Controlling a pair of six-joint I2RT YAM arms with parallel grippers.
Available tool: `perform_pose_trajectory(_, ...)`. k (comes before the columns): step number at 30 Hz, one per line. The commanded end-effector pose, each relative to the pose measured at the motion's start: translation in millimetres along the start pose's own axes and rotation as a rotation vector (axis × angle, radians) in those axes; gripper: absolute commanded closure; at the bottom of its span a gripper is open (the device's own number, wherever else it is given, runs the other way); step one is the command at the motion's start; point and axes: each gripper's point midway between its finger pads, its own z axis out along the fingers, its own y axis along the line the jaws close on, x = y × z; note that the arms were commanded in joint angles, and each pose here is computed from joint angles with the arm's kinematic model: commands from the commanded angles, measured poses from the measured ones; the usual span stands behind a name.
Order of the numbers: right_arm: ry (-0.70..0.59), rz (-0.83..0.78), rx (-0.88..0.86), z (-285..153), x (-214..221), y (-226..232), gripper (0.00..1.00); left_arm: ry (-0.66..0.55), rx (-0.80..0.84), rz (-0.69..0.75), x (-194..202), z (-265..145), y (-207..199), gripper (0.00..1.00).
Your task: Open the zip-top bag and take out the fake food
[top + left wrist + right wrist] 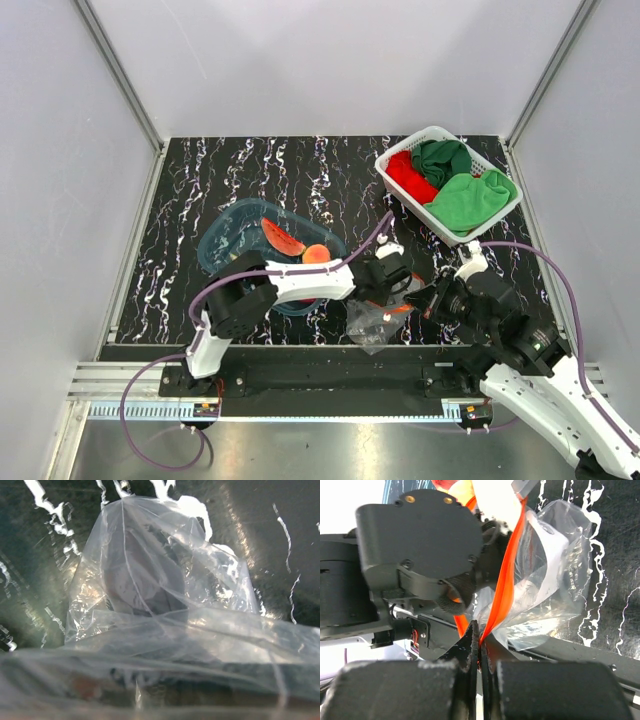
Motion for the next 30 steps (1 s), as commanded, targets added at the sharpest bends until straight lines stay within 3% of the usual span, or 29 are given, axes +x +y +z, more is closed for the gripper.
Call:
perform_pose_trajectory(1,-0.053,-0.064,-0.011,-6,-13,5,1.0,-0.077,0.095,-0.019,-30,-49,-10,0.81)
perform_pose_trajectory(3,-0.051,-0.082,0.002,-6,-13,2,1.0,-0.099,0.129,-0.021,-37,-63,-17,0.95)
perform_pose_trajectory(5,-0.052,-0.095,0.009,-7,-14,1,1.0,-0.125,0.169,-0.031,-46,-81,-22,1.0)
perform_pose_trajectory(13,-0.086,-0.104,0.002,-16,-26,10,1.0,-0.208,0.311,-0.009,-57,-131,-33,1.0)
perform_pose_trajectory(15,-0.094,-0.127,-0.008,-19,-33,18,0.87,-0.21,0.358,0.032,-53,-134,-39,1.0)
perform_pose_trajectory(17,-0.112,-0.14,-0.016,-25,-43,30,0.59,-0.19,0.393,0.054,-46,-135,-43,1.0)
perform_pose_trajectory(18,-0.133,-0.145,0.005,-27,-50,29,0.28,-0.199,0.397,0.056,-47,-136,-43,1.0)
perform_pose_trajectory(20,-0.147,-0.106,0.051,-33,-59,30,0.06,-0.213,0.448,0.059,-46,-143,-45,1.0)
perform_pose_trajectory(21,-0.154,-0.098,0.052,-35,-62,33,0.0,-0.228,0.467,0.052,-48,-145,-45,1.0)
perform_pose_trajectory(23,-0.158,-0.086,0.04,-38,-67,41,0.0,-0.224,0.539,0.014,-52,-147,-40,1.0)
perform_pose_trajectory(30,-0.212,-0.028,0.261,-29,-79,8,0.0,-0.286,0.62,0.019,-60,-164,-27,1.0)
